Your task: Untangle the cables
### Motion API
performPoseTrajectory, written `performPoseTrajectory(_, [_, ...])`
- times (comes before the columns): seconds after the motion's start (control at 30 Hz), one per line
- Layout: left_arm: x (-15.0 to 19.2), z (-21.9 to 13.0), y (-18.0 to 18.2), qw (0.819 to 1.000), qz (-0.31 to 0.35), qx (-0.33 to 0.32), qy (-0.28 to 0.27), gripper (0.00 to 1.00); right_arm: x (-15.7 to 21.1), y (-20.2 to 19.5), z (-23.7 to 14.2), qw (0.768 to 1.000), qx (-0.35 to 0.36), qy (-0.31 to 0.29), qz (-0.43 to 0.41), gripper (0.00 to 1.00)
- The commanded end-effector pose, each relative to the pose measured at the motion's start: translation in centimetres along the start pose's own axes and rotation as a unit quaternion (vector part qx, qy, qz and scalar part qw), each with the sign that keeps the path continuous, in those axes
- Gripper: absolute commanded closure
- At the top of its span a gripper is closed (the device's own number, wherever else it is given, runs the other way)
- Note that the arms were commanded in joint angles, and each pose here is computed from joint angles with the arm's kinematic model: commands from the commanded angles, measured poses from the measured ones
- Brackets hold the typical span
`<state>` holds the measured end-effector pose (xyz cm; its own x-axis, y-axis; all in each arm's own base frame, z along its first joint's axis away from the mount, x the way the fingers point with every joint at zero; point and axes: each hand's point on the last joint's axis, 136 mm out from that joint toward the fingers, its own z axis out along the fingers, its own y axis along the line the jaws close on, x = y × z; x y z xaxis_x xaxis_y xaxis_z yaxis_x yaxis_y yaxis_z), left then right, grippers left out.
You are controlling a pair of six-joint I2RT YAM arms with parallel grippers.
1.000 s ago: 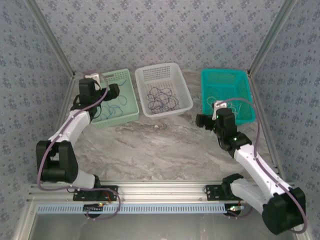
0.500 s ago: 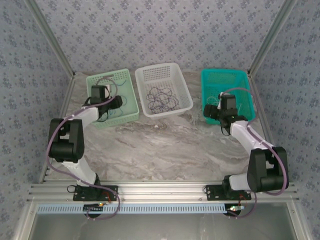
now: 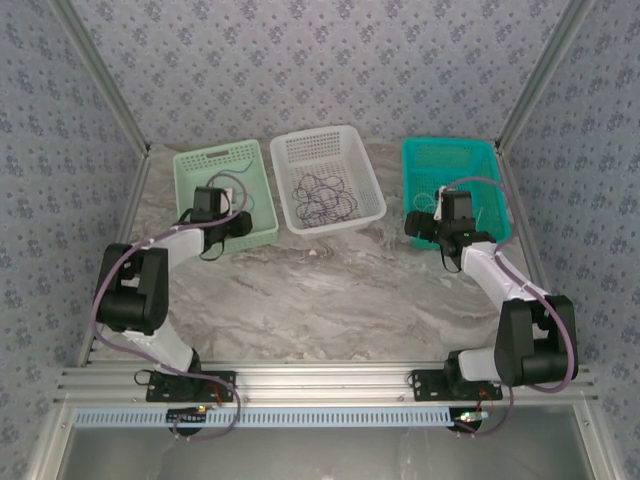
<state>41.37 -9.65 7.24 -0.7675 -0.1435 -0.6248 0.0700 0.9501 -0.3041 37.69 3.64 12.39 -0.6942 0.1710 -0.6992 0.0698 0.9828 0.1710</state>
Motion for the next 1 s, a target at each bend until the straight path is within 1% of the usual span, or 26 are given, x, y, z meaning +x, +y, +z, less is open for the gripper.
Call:
performPoseTrajectory(0.0, [1.1,-1.7,-0.8,1.0,0.002,0.015,0.022,0.62,0.5,0.0,-0.5,1.0,-0.005,0.009,0.009,0.11])
performPoseTrajectory(0.17, [2.6,-3.1,-1.0,0.999,-0.007,0.019,0.044,0.62,-0.3,-0.5,-0.6,1.0,0.003,-0.002,0.003,0.1])
performPoseTrajectory(0.3, [3.6,-3.8,-1.5,0.998,-0.014,0.028,0.052,0.64,-2.0,-1.1,-1.1,1.0,0.005,-0.03,0.006,0.1])
performPoseTrajectory(0.43, [2.8,-4.9,-2.0,0.999,-0.007,0.03,0.04,0.64,-3.7,-2.1,-1.1,0.998,0.016,-0.063,0.014,0.09])
performPoseTrajectory(0.53, [1.3,-6.0,-2.6,0.999,0.004,0.031,0.027,0.66,-5.2,-3.0,-1.3,0.995,0.033,-0.09,0.016,0.09])
performPoseTrajectory(0.57, [0.6,-6.4,-2.6,0.999,0.007,0.026,0.019,0.64,-5.5,-3.4,-1.3,0.994,0.04,-0.098,0.015,0.09])
performPoseTrajectory(0.63, [-1.2,-7.3,-2.3,1.0,0.016,0.007,-0.012,0.5,-6.4,-4.1,-1.0,0.991,0.053,-0.119,0.005,0.09])
performPoseTrajectory(0.67, [-2.0,-7.6,-2.2,0.999,0.022,-0.002,-0.027,0.45,-6.7,-4.5,-0.8,0.99,0.061,-0.126,0.001,0.09])
performPoseTrajectory(0.7, [-3.0,-7.9,-2.0,0.998,0.028,-0.01,-0.046,0.37,-6.7,-4.9,-0.4,0.99,0.065,-0.128,-0.001,0.09])
performPoseTrajectory(0.83, [-5.4,-7.8,-1.2,0.993,0.063,-0.043,-0.095,0.18,-6.4,-6.3,1.0,0.986,0.093,-0.135,-0.014,0.09])
performPoseTrajectory(0.9, [-5.7,-7.0,-0.1,0.989,0.077,-0.072,-0.099,0.11,-5.8,-6.8,1.6,0.985,0.1,-0.14,-0.021,0.09])
performPoseTrajectory(0.97, [-5.5,-6.0,1.2,0.988,0.088,-0.097,-0.086,0.07,-5.0,-6.9,2.1,0.986,0.1,-0.133,-0.028,0.09])
